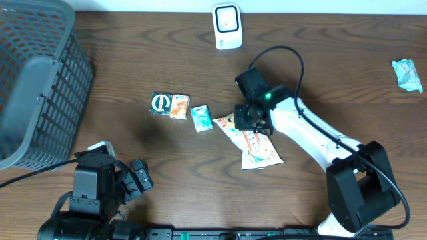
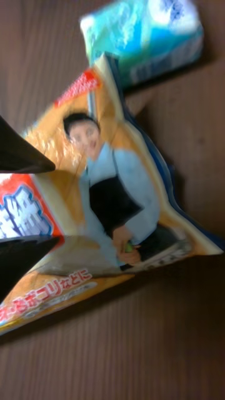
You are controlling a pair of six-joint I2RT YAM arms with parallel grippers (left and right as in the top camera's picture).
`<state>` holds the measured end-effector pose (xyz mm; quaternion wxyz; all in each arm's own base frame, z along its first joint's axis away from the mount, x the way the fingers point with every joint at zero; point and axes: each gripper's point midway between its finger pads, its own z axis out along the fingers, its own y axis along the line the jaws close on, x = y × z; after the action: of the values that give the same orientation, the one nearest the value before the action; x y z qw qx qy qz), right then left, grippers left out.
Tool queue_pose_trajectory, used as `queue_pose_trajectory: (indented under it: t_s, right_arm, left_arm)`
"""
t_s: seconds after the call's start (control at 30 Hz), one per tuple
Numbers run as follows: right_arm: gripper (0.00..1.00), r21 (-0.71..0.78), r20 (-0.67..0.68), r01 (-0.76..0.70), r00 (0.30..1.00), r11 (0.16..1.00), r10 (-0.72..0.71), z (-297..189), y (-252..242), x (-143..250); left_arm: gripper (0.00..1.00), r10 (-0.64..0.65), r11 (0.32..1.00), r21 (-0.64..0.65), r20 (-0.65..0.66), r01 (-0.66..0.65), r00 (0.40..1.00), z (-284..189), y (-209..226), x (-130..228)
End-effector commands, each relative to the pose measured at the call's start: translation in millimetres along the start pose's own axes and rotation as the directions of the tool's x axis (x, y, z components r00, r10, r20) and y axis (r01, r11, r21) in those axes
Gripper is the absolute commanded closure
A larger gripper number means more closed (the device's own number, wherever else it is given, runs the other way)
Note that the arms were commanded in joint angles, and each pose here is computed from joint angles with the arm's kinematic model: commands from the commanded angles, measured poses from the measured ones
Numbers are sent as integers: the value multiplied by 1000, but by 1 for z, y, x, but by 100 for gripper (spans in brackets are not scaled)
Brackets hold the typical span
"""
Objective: Scan the item barcode
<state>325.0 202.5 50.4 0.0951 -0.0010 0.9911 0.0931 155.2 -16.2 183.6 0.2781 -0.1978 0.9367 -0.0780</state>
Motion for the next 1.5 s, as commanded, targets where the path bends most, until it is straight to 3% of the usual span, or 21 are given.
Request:
queue_pose_trajectory:
  t_s: [0.0,0.17,0.23,0.3,0.47,0.67,0.83,0.97,1.17,1.33,1.47]
  right_arm:
    - [76,30,-49,-53,997,998,54,28,-14,22]
    - [90,13,-84,-61,995,998,62,41,-18,38]
    - [88,6,-79,-66,995,998,67,37,-17,33]
    - [80,-2,-68,-79,995,997,79,28,-15,23]
    - [75,20,-100,-97,990,995,99,-20,-19,0]
    - [75,33,-255,11,967,999,-2,-48,-23,28]
    - [68,88,-318,104,946,991,-71,-25,-23,66]
    - [64,135,-299,69,954,988,-26,6,-30,87]
    - [71,65,-305,54,952,996,-32,29,-24,105]
    - [64,-30,-266,10,964,999,-18,11,-2,78]
    - [56,-82,-155,-5,988,997,-7,-29,8,20]
  left_arm:
    - [2,0,1000,-9,4,0,1000,0,2,0]
    - [2,0,1000,-9,5,0,1000,0,2,0]
    - [3,0,1000,-9,4,0,1000,0,2,0]
    - [2,0,1000,-9,5,0,1000,0,2,0]
    - [2,0,1000,-9,5,0,1000,0,2,0]
    - [2,0,1000,-9,5,0,1000,0,2,0]
    - [2,0,1000,-9,5,0,1000,0,2,0]
    - [2,0,1000,-9,4,0,1000,0,2,0]
    - [2,0,1000,-9,4,0,1000,0,2,0]
    - [2,0,1000,-9,5,0,1000,0,2,0]
    - [2,0,1000,-9,5,0,1000,0,2,0]
